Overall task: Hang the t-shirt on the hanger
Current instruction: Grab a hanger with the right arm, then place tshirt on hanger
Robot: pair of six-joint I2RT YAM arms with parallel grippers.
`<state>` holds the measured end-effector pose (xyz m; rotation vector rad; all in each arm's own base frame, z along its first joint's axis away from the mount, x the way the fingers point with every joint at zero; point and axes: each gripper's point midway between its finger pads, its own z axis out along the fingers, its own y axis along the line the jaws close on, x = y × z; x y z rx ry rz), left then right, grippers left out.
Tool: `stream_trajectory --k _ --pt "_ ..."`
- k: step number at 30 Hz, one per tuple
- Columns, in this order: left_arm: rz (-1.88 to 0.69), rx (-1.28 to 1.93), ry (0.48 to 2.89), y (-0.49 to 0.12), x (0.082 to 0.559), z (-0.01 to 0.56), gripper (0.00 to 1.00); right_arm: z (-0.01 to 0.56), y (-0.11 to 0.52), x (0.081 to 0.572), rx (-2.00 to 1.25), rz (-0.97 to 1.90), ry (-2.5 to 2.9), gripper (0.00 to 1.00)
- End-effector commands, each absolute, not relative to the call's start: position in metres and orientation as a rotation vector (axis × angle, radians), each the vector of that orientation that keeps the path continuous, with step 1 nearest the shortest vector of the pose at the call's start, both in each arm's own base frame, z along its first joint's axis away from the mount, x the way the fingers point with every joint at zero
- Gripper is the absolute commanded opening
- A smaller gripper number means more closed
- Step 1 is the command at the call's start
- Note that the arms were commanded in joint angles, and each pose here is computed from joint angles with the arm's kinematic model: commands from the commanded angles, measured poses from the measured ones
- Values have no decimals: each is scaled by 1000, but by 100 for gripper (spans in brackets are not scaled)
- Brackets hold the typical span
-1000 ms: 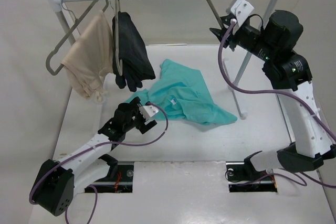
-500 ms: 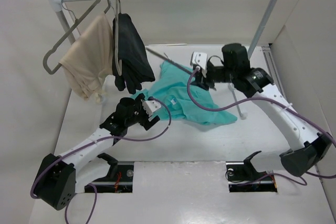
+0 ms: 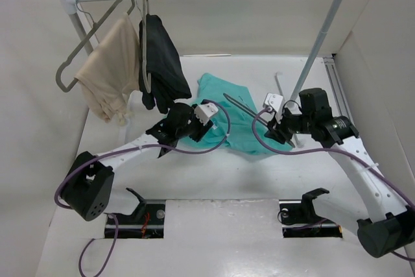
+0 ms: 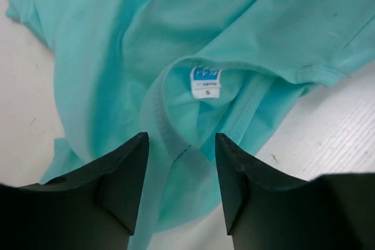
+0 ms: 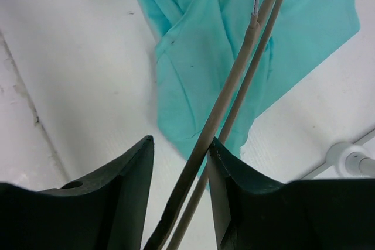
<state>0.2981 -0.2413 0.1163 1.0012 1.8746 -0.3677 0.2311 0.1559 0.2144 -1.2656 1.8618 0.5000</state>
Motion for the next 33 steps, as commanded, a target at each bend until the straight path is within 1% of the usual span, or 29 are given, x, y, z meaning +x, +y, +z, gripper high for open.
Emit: stream_trajectory --k 1,2,3,4,5,7,9,11,16,19,20,22,27,31,33 --pt "-259 1081 1882 -230 303 114 34 215 157 203 -1291 589 1884 0" --pt "-241 1115 1877 -228 302 112 27 221 158 204 -1299 589 1860 0" --pt "-241 1151 1885 -226 297 105 17 214 156 192 -1320 621 1900 0" --pt "-236 1160 1879 -225 296 106 7 221 156 189 -1339 626 1880 0" --pt "-235 1166 1890 -223 294 104 0 222 157 185 -1352 646 1878 0" --pt "-255 1151 1909 -224 295 104 0 224 164 168 -1391 734 1862 0" --pt "-272 1091 1909 -226 303 117 0 222 169 157 -1429 797 1858 0" --pt "-284 1096 1906 -230 306 125 0 218 173 141 -1495 859 1850 0" --pt "-290 1083 1902 -232 308 132 0 237 190 125 -1574 934 1726 0" --pt "-308 1120 1879 -235 304 134 0 238 192 132 -1564 873 1723 0" --pt "-338 1134 1871 -239 301 134 0 237 190 143 -1556 805 1725 0" --pt "-341 1150 1862 -238 298 133 0 234 192 149 -1546 788 1731 0" --pt "-344 1188 1834 -238 295 133 0 231 188 177 -1513 636 1753 0" --pt "-344 1179 1814 -239 296 137 0 242 202 191 -1497 643 1653 0" --pt "-362 1166 1809 -242 296 139 0 233 212 188 -1507 704 1632 0"
